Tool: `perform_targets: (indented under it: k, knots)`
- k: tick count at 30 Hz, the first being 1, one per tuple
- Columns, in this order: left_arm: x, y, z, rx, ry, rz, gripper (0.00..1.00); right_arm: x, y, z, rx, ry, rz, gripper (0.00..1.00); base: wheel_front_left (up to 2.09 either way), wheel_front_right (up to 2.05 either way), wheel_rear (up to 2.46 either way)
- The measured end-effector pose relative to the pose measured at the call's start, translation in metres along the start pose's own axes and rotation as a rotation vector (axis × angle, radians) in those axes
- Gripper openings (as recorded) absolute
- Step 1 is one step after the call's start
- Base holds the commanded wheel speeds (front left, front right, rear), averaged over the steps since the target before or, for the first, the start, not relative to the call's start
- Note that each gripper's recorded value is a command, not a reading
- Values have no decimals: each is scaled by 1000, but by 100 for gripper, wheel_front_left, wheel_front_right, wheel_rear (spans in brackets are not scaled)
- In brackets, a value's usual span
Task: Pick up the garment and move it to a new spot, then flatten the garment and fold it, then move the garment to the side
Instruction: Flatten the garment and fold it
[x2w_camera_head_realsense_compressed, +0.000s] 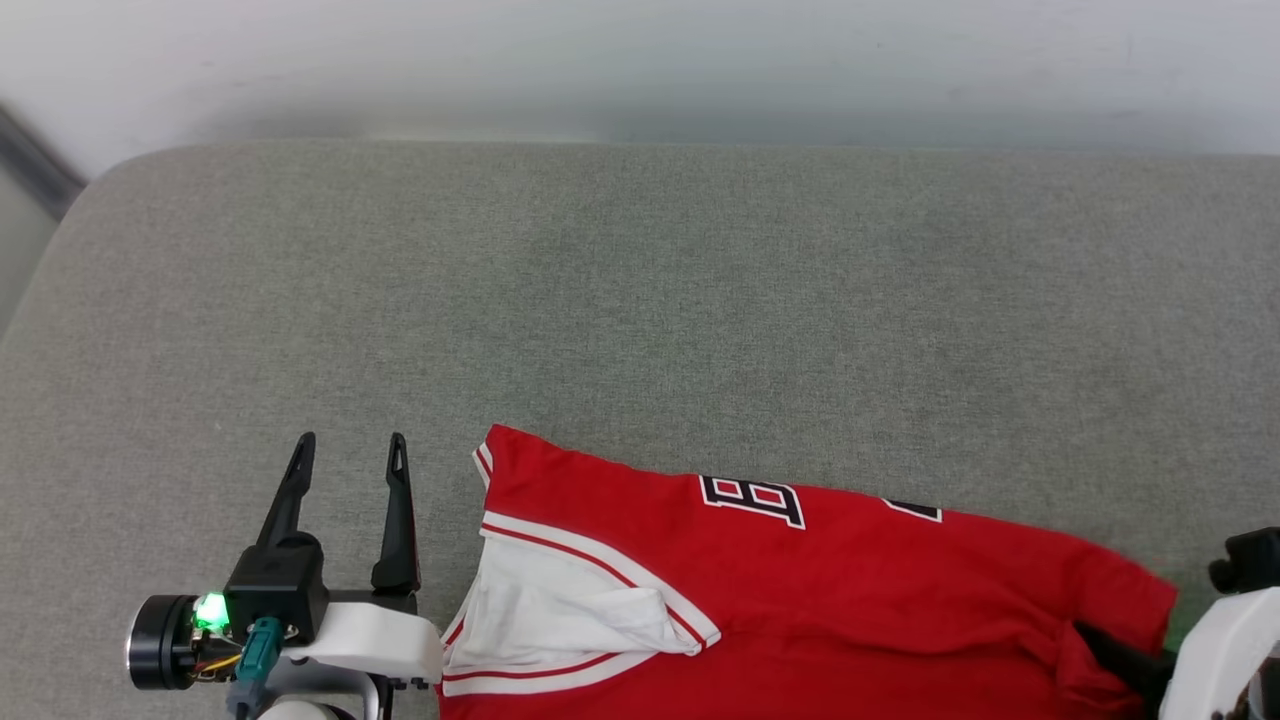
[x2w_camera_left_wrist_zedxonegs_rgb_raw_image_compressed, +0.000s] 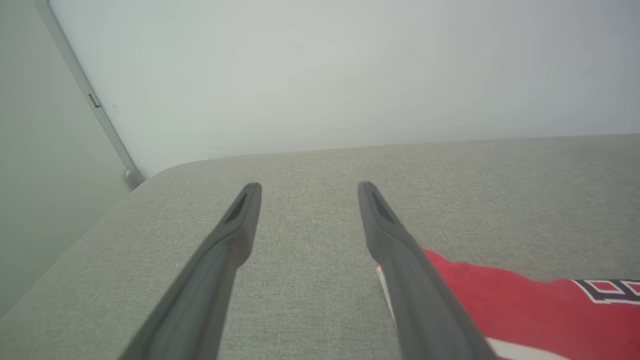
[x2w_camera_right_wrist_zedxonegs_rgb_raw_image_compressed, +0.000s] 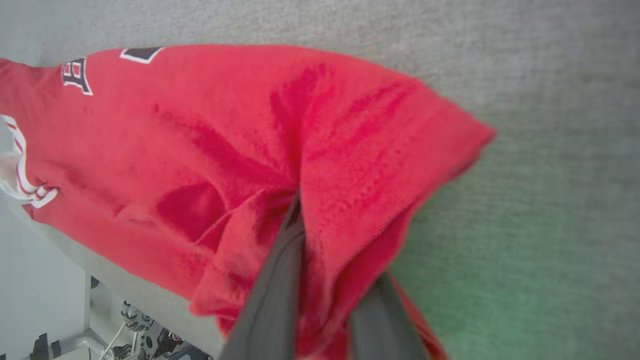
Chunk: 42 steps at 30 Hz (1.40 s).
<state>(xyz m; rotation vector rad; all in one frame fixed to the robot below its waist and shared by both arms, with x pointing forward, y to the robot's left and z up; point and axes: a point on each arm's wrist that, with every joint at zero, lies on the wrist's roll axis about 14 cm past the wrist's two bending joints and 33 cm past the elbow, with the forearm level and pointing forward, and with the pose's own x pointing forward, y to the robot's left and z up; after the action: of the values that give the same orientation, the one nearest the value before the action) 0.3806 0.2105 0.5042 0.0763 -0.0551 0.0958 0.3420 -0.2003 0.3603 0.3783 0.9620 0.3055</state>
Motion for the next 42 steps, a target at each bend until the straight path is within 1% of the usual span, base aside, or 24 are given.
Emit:
perform_targets:
  k: [2,8,17,19,21,24,27,31,35,39,42]
  knots:
    - [-1,0,2,8,-11,4,100,0,1,-3,-4,8,1,0,0,0,0]
    - [-8,-8,9,19,-37,-13,100,-12,-7,13,6,-48,-18,0,0,0,0]
    - [-21,-8,17,24,-65,-1,100,-65,-65,46,-29,-142,-193,0,0,0,0]
    - [-24,-8,19,25,-71,-7,100,-74,-71,45,-34,-128,-216,0,0,0,0]
    - [-27,-8,21,29,-77,-11,100,-76,-67,41,-44,-102,-205,0,0,0,0]
    - [-31,-7,20,27,-75,-7,100,-76,-46,42,-73,-98,-143,0,0,0,0]
    - [-35,-6,20,27,-74,-5,100,-74,-13,46,-122,-99,-51,0,0,0,0]
    - [-37,-6,21,23,-75,-7,100,-66,37,41,-184,-72,88,0,0,0,0]
    - [-39,-6,19,21,-70,-6,100,-58,81,38,-263,-46,193,0,0,0,0]
    - [-39,-9,16,13,-59,-9,100,-43,124,41,-352,-38,278,0,0,0,0]
    - [-37,-9,14,10,-54,-10,100,-29,150,40,-431,-12,314,0,0,0,0]
